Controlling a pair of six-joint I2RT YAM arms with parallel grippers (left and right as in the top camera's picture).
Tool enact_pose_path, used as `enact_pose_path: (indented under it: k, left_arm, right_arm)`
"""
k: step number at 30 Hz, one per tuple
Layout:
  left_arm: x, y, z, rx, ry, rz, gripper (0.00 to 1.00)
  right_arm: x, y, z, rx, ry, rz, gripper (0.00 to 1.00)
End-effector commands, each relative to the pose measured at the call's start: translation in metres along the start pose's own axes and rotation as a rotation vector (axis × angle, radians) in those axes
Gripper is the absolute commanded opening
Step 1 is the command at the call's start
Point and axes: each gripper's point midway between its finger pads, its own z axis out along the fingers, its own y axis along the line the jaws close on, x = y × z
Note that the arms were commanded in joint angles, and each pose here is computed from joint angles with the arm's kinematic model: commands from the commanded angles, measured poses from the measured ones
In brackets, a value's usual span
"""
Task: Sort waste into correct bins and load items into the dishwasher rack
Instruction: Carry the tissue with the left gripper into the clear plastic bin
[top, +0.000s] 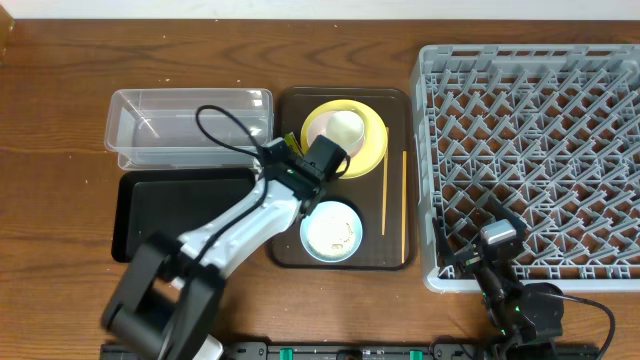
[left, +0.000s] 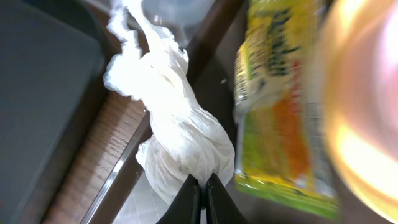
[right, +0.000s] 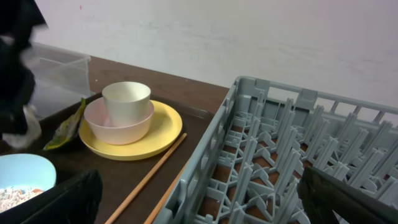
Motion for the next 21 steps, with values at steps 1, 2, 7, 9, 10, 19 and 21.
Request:
enact_pose_path:
  k: [1, 2, 7, 9, 10, 19, 21]
  left_arm:
    - [-0.015, -0.004, -0.028, 0.065, -0.044, -0.030, 0.06]
    - [-0.019, -0.004, -0.037, 0.083, -0.054, -0.038, 0.06]
    - [-0.038, -0.005, -0.076, 0.184, -0.111, -0.084, 0.06]
    - [-0.049, -0.003, -0.092, 0.216, -0.156, -0.108, 0.06]
    - [-0.054, -0.001, -0.099, 0.225, -0.183, -0.119, 0.06]
    - [-0.107, 0.033, -0.125, 0.121, -0.468, -0.218, 0.06]
    - [-0.116, 0.037, -0.119, 0.105, -0.484, -0.248, 0.06]
  right_arm:
    - [0.001, 0.000, 0.000, -0.001, 0.002, 0.002, 0.99]
    - [0.001, 0.000, 0.000, -0.001, 0.001, 0.002, 0.99]
    - [0.001, 0.000, 0.000, -0.001, 0.002, 0.002, 0.99]
    - [0.001, 0.000, 0.000, -0.001, 0.002, 0.002, 0.99]
    - [0.001, 0.000, 0.000, -0.001, 0.001, 0.002, 0.99]
    - [0.001, 0.000, 0.000, -0.001, 0.001, 0.002, 0.99]
    - [0.001, 0.000, 0.000, -0.001, 0.001, 0.002, 0.99]
